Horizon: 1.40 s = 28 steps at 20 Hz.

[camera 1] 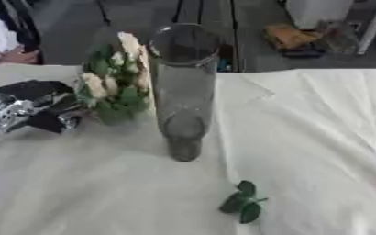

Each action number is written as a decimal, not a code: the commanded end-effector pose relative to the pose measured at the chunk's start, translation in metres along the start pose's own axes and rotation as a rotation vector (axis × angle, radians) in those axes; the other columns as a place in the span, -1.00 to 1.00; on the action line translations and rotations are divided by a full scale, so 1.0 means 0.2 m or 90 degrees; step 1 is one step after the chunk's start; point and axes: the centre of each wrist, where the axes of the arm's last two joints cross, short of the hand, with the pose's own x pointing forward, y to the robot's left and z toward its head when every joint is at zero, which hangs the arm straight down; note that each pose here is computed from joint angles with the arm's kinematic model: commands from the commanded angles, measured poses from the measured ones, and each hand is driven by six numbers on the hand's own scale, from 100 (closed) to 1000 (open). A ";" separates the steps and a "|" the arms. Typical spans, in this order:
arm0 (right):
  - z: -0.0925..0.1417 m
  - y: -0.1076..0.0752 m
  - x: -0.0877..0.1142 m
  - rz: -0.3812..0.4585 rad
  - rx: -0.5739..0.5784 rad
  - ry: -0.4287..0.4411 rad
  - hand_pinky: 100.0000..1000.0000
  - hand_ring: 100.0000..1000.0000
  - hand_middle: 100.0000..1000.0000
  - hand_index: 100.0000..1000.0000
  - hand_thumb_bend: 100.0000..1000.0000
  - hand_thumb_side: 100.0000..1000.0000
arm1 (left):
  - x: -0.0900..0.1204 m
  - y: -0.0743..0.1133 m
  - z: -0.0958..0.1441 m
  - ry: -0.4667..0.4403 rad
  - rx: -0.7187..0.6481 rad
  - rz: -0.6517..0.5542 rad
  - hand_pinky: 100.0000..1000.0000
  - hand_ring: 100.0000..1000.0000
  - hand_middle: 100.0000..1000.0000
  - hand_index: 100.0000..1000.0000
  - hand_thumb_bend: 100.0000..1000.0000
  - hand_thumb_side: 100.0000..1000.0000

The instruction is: Arrange flowers into the vase.

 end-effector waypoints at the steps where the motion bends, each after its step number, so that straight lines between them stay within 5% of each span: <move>1: -0.02 0.01 0.02 -0.015 -0.004 -0.012 0.16 0.27 0.01 0.44 -1.00 1.00 | -0.04 0.07 0.02 0.018 0.025 0.005 0.49 0.87 0.92 1.00 -0.70 0.35; 19: -0.01 0.01 0.02 -0.021 -0.001 0.000 0.17 0.28 0.00 0.44 -1.00 1.00 | -0.09 0.10 0.03 0.048 0.009 0.057 0.55 0.90 0.98 1.00 -0.74 0.38; 28: -0.01 0.02 0.02 -0.027 -0.003 0.001 0.18 0.28 0.00 0.44 -1.00 1.00 | -0.10 0.08 0.02 0.056 0.011 0.072 0.34 0.70 0.80 0.93 -0.75 0.28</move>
